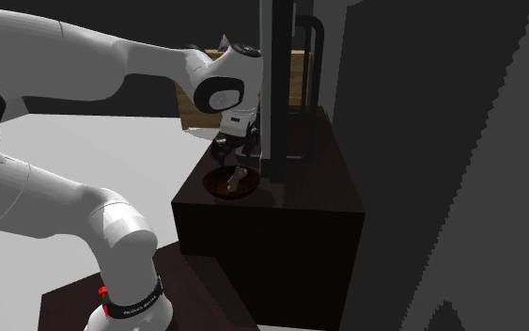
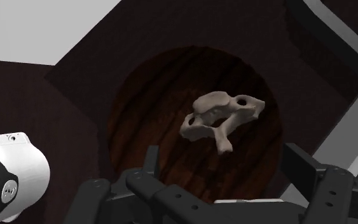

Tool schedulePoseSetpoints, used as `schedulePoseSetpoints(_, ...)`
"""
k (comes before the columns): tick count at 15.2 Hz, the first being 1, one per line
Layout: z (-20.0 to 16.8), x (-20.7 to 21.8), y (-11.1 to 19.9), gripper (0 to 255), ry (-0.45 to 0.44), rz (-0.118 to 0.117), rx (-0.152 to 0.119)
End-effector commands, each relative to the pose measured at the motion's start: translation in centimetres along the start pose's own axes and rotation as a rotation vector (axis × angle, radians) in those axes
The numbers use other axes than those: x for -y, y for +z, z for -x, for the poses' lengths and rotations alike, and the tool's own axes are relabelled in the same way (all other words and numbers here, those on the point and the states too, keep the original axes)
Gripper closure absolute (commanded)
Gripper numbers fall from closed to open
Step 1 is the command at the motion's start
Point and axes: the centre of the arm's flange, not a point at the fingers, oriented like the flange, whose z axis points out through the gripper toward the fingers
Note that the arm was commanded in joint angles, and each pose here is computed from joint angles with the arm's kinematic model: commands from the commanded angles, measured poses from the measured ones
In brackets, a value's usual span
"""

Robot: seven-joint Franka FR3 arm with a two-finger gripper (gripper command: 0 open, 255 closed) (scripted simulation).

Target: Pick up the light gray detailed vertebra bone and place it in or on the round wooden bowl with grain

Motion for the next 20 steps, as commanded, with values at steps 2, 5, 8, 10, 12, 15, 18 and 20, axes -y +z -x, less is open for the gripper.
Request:
schedulePoseSetpoints(2,-1.0,0.3,1.8,0,0.033,-0.045,-0.005)
schedulePoseSetpoints(5,-1.0,0.4,3.4,0,0.033,-0.045,-0.005)
schedulePoseSetpoints(8,-1.0,0.4,4.7,0,0.033,-0.045,-0.005)
schedulePoseSetpoints(10,-1.0,0.4,4.7,0,0.033,-0.045,-0.005)
schedulePoseSetpoints(12,-1.0,0.4,4.7,0,0.033,-0.045,-0.005)
schedulePoseSetpoints(15,-1.0,0.4,4.7,0,0.033,-0.045,-0.005)
schedulePoseSetpoints(18,-0.7,1.2,4.8,255,0.033,-0.045,-0.005)
schedulePoseSetpoints(20,-0.6,1.0,4.7,255,0.033,-0.046,-0.005)
